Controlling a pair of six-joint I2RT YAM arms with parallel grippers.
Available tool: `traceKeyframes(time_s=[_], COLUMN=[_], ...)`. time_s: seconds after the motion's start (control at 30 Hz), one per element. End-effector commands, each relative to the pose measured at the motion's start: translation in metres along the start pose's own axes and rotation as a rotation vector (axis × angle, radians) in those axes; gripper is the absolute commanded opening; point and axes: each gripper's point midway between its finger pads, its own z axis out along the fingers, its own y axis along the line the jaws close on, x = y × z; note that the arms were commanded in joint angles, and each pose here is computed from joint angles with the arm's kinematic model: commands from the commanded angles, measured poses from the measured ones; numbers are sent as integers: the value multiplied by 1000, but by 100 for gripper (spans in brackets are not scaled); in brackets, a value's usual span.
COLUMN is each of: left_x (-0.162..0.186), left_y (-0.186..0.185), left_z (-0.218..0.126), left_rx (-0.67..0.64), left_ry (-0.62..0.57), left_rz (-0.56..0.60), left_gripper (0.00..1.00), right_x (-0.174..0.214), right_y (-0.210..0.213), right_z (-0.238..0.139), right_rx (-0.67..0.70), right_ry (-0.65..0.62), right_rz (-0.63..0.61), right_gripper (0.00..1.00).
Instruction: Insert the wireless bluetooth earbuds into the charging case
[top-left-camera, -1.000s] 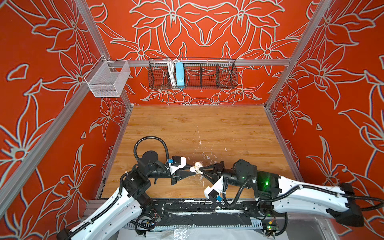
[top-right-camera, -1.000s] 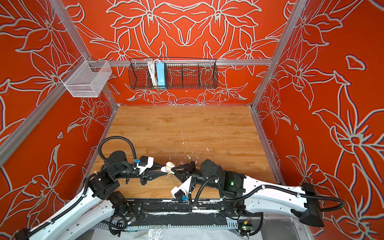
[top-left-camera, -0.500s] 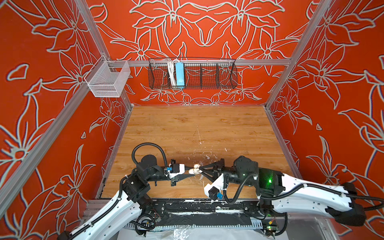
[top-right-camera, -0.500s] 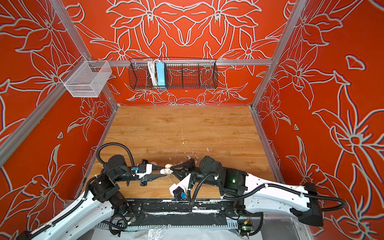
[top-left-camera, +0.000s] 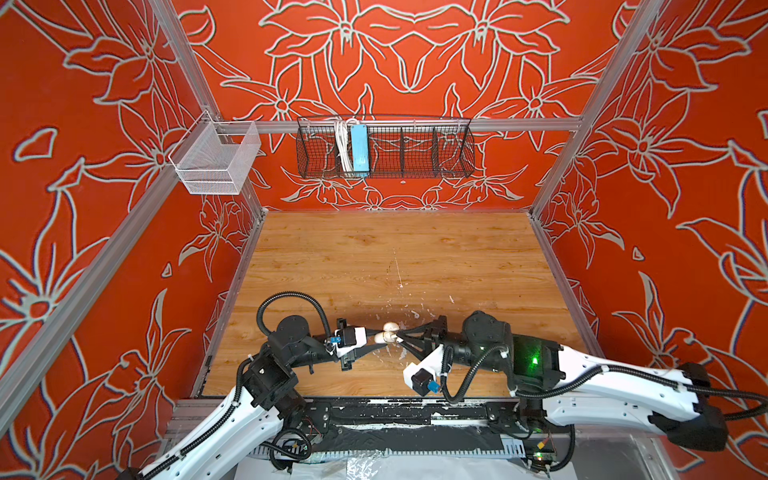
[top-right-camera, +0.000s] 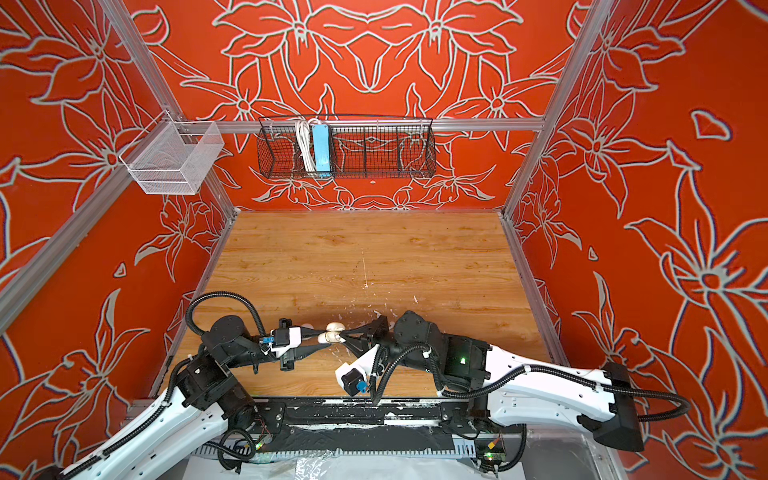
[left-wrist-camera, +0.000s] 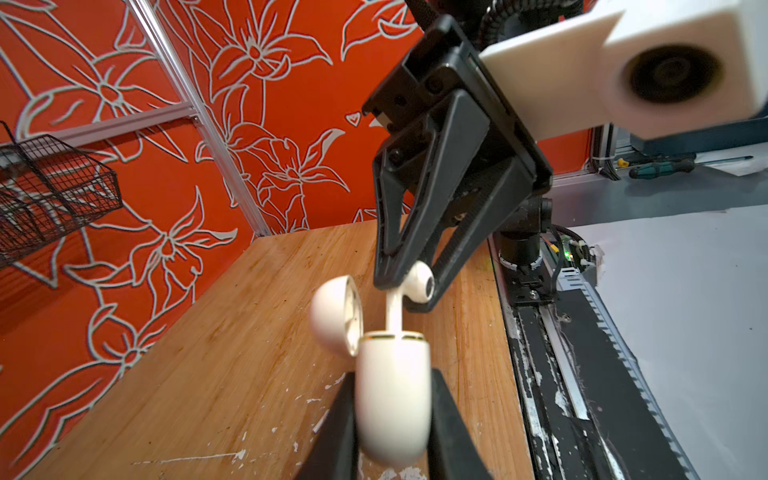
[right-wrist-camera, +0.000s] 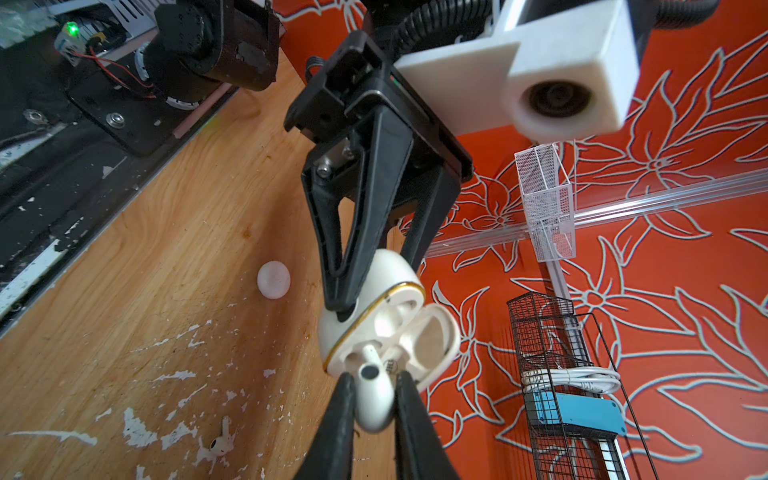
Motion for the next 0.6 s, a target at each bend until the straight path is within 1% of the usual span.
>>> traceKeyframes(time_s=[0.0, 0.2, 0.57], left_x=[-14, -21, -22], left_y=[1, -5, -10], left_z=[-2, -6, -7], left_rx=[-15, 8, 16], left_ry=[-54, -93, -121], left_rz=[48, 78, 107], left_gripper=[0, 0, 0], right_x=[4, 10, 7], right_y=[-1, -6, -11], right_z=[-2, 5, 8], right_rx=[12, 26, 36], right_ry=[18, 57, 51], right_rz=[33, 52, 82], right_gripper=[18, 17, 17])
